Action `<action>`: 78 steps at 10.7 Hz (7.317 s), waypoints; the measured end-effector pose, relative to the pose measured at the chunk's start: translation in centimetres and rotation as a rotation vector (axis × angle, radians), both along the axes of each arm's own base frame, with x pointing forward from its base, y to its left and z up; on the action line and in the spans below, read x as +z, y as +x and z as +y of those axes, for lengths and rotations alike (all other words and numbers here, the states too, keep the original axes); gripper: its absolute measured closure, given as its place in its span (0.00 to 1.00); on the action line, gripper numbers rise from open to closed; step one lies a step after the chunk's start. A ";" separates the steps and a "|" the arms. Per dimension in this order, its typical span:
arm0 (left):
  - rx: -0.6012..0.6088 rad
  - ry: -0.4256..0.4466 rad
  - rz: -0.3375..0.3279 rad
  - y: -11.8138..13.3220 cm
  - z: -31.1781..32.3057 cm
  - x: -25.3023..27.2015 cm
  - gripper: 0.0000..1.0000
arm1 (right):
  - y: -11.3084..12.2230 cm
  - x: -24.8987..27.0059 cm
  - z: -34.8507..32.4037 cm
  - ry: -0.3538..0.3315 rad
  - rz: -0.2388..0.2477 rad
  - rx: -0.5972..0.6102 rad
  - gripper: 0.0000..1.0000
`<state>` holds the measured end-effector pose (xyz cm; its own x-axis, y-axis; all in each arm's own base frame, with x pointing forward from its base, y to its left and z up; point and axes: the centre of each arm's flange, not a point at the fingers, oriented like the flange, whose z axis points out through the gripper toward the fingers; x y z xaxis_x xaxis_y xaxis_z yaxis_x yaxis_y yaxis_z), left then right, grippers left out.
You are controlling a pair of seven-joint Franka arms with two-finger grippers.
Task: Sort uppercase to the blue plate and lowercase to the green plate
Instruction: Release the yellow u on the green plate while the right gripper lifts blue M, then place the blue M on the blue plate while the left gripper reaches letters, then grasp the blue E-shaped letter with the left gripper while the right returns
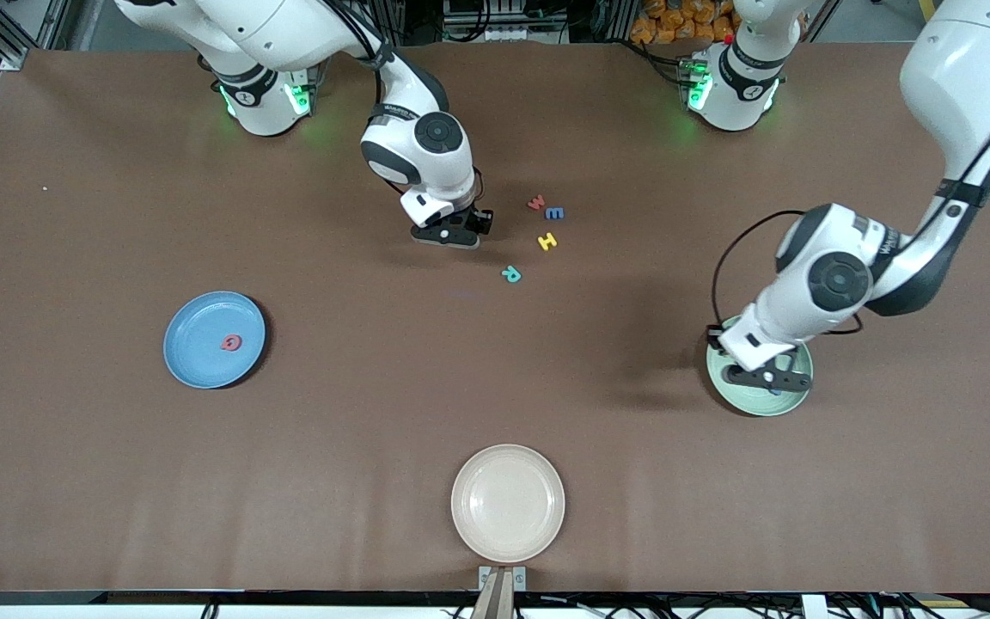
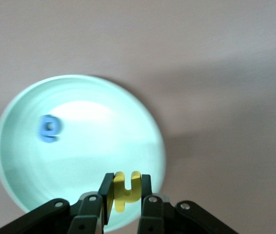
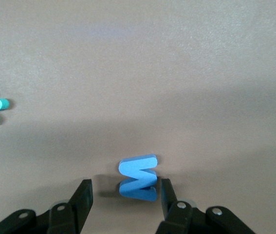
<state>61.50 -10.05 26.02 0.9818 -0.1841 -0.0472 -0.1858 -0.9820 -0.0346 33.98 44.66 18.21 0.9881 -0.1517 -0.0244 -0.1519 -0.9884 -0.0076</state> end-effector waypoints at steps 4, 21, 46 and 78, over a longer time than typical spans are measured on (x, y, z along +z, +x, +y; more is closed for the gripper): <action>-0.026 0.009 0.041 0.5 3.5 -2.7 0.74 | -0.3 -0.5 0.0 -0.011 -0.011 0.036 0.35; -0.886 -0.077 0.059 -5.2 -13.4 3.8 0.00 | 0.8 -0.6 -0.6 -0.006 -0.035 0.028 0.65; -1.253 -0.017 -0.018 -33.6 -32.0 -6.5 0.12 | 22.7 1.8 -49.1 0.039 0.228 0.654 0.58; -1.275 -0.038 -0.061 -34.0 -30.8 -8.7 0.90 | 9.5 2.4 -0.3 0.186 0.093 -0.668 0.20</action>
<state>27.50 -40.80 17.31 0.1099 -0.9938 0.0180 -0.9925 -0.1107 -0.0520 43.50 44.39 20.60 0.6773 -0.7111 -0.1885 -0.7348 -0.6666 -0.1254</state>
